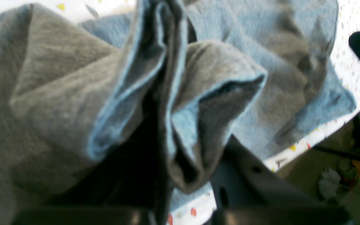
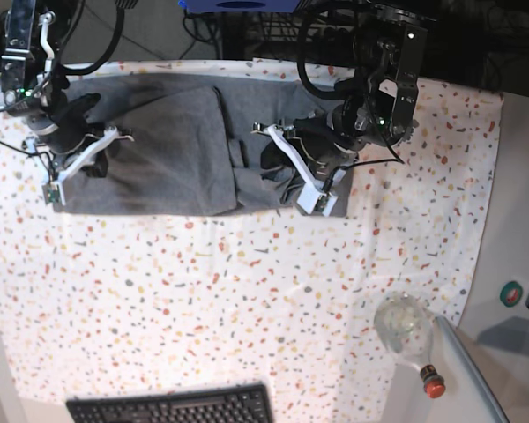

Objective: Layout the t-shirt on the table in an organized manner, then fold the t-shirt properly
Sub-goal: 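Grasp the other strip end with the left gripper and fold it over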

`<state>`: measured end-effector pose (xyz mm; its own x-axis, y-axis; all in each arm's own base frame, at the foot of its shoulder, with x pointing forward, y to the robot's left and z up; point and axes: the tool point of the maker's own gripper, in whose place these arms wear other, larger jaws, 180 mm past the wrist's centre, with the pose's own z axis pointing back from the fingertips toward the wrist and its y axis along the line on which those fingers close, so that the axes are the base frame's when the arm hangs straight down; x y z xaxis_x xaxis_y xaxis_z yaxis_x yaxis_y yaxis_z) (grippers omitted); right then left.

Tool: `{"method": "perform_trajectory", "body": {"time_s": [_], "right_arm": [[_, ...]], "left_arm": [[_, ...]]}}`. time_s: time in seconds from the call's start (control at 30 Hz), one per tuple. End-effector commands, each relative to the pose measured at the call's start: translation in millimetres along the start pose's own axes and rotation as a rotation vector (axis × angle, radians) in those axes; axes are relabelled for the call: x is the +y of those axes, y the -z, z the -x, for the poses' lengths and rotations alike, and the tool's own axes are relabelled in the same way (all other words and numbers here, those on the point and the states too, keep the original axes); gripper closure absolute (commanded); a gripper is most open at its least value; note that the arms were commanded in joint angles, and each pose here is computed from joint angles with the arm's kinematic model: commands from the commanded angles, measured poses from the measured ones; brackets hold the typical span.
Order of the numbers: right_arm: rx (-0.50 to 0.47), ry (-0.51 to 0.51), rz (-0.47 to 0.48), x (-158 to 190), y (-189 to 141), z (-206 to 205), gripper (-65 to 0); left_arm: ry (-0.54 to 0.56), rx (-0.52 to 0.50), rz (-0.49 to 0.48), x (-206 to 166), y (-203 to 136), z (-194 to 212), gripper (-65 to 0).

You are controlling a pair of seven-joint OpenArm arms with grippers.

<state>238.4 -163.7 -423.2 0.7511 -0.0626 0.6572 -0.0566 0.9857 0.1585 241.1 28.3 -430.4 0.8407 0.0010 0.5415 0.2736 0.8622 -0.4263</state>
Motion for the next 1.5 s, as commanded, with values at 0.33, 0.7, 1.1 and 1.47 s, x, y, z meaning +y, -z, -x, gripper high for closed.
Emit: {"method": "perform_trajectory", "body": {"time_s": [0.33,0.7,1.1,1.47], "right_arm": [[-0.051,-0.008,-0.006,0.2,-2.8,-15.0,0.0],[-0.046,-0.007,-0.005,0.2,-3.2,-12.8,0.0],[-0.063,0.022,0.045,-20.0,-8.0,-16.7,0.0],[-0.096,0.04,0.092,-39.7,-14.2,-27.7,0.0]], "left_arm": [[0.001,-0.032,0.013,-3.0,-1.0,-10.2,0.0],[0.059,0.033,0.073,-26.7,18.5,-1.6,-12.7],[0.179,0.113,0.196,-84.8,50.5,2.8,-35.2],[0.295,0.09,0.194,-79.0,25.7,1.0,-34.9]]}}
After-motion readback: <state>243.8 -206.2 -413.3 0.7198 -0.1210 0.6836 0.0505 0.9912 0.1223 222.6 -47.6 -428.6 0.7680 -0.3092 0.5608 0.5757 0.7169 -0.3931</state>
